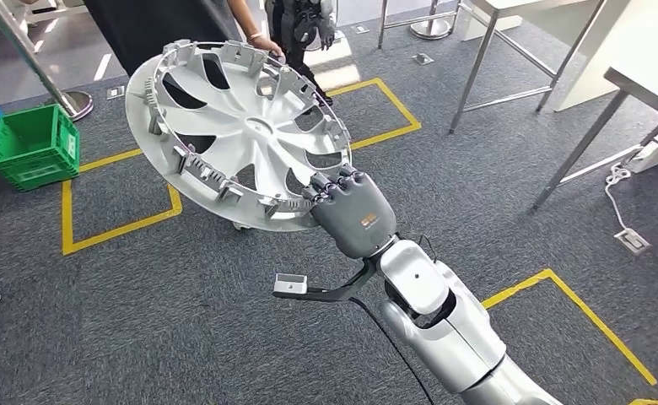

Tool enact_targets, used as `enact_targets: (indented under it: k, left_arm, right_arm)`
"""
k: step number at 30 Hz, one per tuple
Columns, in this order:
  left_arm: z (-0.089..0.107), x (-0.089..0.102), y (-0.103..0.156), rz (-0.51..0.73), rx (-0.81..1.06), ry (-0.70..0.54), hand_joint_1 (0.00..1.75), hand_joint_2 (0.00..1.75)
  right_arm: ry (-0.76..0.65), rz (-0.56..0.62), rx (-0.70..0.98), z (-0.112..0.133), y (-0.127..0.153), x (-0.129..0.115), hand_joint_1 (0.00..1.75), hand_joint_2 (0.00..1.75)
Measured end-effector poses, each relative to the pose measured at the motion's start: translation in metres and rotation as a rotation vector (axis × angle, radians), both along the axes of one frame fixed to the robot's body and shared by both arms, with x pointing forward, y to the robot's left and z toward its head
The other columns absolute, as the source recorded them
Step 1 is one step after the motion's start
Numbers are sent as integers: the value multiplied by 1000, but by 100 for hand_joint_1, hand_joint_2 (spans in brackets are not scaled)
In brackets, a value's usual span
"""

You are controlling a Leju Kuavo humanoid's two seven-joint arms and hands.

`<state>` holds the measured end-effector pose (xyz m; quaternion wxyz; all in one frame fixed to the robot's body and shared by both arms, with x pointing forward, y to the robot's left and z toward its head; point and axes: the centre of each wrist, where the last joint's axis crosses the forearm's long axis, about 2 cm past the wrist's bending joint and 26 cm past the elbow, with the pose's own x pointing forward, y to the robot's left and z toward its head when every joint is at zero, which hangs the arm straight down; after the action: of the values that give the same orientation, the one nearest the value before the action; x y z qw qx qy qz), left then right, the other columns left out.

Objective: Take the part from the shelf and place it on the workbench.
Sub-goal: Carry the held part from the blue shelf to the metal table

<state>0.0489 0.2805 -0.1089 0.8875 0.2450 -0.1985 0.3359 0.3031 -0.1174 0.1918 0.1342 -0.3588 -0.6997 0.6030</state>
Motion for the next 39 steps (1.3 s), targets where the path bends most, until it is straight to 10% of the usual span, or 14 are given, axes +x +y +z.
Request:
enact_targets:
  k: [19, 39]
  left_arm:
    - [0, 2, 9, -139, 44, -19, 0, 175]
    - [0, -7, -19, -92, -44, 39, 0, 175]
  right_arm:
    - [48, -24, 14, -18, -5, -18, 175, 175]
    - [-21, -95, 122, 27, -23, 22, 175, 175]
